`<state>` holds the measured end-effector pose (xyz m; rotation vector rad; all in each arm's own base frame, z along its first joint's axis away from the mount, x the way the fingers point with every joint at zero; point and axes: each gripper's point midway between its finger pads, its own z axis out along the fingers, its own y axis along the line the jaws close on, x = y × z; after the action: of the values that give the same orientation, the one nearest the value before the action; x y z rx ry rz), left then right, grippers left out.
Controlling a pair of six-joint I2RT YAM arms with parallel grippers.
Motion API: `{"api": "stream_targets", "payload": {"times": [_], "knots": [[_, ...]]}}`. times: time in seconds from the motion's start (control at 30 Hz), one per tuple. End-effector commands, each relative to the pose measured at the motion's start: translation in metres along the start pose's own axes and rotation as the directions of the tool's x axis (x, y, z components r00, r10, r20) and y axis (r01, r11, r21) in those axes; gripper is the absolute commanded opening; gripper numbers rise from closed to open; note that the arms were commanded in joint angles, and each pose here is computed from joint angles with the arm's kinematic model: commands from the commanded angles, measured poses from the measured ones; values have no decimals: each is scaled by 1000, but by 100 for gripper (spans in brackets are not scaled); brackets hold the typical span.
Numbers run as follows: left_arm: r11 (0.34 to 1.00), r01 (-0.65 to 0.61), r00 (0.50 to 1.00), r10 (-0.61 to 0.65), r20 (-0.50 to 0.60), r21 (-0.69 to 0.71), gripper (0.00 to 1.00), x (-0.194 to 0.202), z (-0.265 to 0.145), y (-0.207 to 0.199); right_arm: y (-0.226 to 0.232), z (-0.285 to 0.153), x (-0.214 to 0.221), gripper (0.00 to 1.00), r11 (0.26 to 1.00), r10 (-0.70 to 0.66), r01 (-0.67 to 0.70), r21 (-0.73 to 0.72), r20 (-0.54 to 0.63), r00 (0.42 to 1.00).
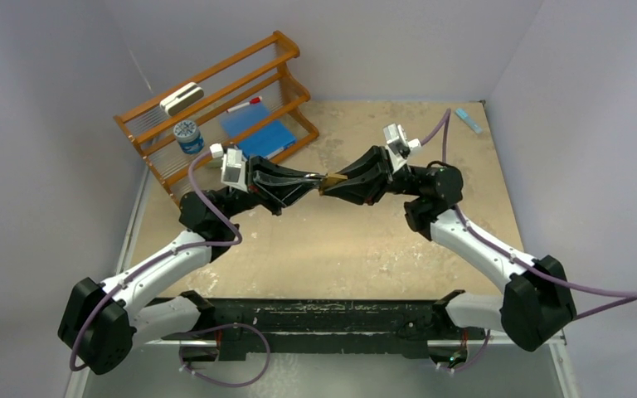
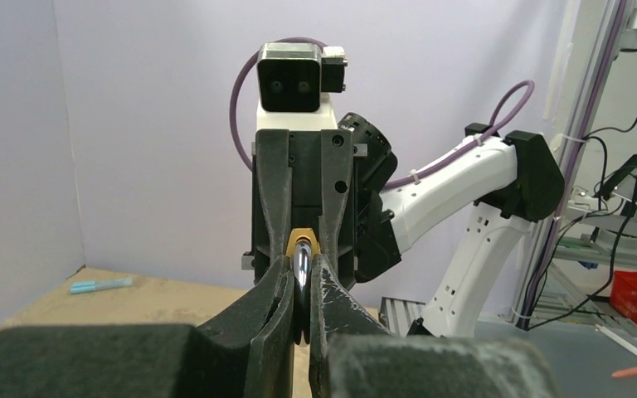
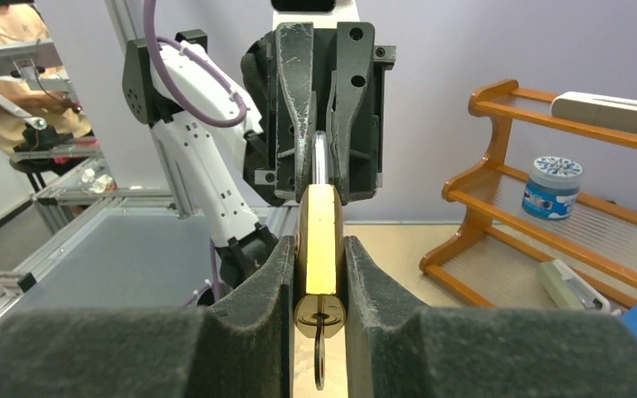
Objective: Lock with the key
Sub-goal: Lock the lock.
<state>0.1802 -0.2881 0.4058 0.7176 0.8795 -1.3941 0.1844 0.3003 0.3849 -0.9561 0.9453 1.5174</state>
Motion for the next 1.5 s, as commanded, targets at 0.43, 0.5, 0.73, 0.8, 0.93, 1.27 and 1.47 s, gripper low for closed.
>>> {"api": "stream_targets", "payload": {"times": [0.43,0.5,0.73,0.8,0.93,1.27,1.47], "knots": [[998,-39,990,31,-140,-55,45,9,-6,0,11,-5,10,0,998,29,-12,57,-301,953],[995,-59,981,43,-190,-78,56,12,-10,1,10,-11,13,0,995,29,4,103,-323,946],[1000,-14,981,17,-192,18,67,-3,-10,-29,41,-24,8,0,999,37,-33,19,-372,927],[997,22,976,-5,-217,79,72,1,-8,-38,50,-27,4,0,998,39,-52,-24,-381,924],[987,57,968,-17,-252,151,75,9,-10,-47,56,-30,0,0,996,47,-75,-57,-386,921],[985,26,964,20,-265,169,70,13,-12,-48,52,-27,-9,0,989,69,-114,-98,-382,922],[983,11,963,38,-268,181,55,13,-13,-50,46,-29,-3,0,986,82,-131,-101,-387,918]]}}
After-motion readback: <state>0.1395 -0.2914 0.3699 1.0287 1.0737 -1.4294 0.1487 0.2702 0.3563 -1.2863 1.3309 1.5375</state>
